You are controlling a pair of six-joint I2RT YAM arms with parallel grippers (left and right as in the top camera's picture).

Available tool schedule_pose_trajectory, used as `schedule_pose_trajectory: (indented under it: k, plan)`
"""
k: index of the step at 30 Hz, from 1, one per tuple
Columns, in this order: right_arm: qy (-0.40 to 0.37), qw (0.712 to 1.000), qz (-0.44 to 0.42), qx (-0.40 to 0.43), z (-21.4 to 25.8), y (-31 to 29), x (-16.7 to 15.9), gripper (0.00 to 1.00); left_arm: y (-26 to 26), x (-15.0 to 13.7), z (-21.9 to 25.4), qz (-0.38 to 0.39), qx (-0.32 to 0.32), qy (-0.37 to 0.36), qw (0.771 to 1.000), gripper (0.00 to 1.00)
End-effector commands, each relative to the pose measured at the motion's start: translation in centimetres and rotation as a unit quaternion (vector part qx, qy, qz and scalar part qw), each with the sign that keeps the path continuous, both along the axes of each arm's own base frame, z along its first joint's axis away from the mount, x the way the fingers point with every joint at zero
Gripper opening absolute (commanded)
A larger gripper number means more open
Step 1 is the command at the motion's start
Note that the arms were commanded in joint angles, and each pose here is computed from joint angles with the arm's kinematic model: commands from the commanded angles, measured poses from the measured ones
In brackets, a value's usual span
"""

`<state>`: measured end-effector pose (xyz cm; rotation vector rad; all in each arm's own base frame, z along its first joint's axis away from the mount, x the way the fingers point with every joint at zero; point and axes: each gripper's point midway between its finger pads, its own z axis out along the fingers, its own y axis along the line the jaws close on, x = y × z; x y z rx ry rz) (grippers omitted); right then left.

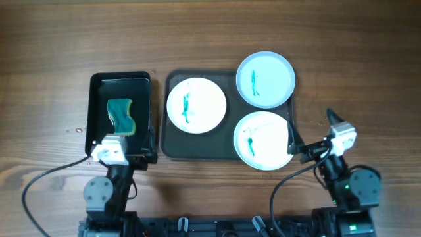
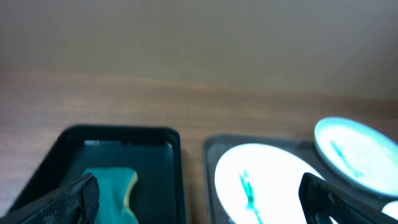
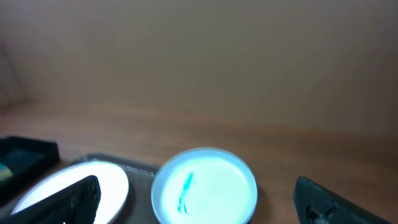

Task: Clean dirty plates on tray and stack at the side
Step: 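Move right gripper to the rim of the left plate on the tray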

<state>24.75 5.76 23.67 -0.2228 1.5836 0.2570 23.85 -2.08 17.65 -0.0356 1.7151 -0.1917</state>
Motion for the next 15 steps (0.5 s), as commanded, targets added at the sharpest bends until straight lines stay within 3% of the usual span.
schedule_pose_trajectory:
  k: [1, 6, 10, 15]
  plan:
    - [0.029, 0.999, 0.043, -0.01, 4.0, 1.5, 1.6, 1.0, -0.1, 0.1, 4.0, -0.003, 0.007, 0.013, 1.0, 1.0]
    - [0.159, 0.982, 0.103, -0.002, 4.8, 3.7, 4.8, 1.0, 0.6, 1.8, 6.9, 0.019, 0.015, 0.098, 0.995, 1.0]
    - [0.282, 0.954, 0.104, 0.002, 3.4, 4.0, 7.3, 1.0, 0.7, 3.8, 7.8, 0.021, 0.023, 0.212, 0.977, 1.0]
    - [0.376, 0.92, 0.095, 0.059, 0.5, 4.7, 9.6, 1.0, 0.6, 5.4, 5.7, 0.03, 0.014, 0.398, 0.917, 1.0]
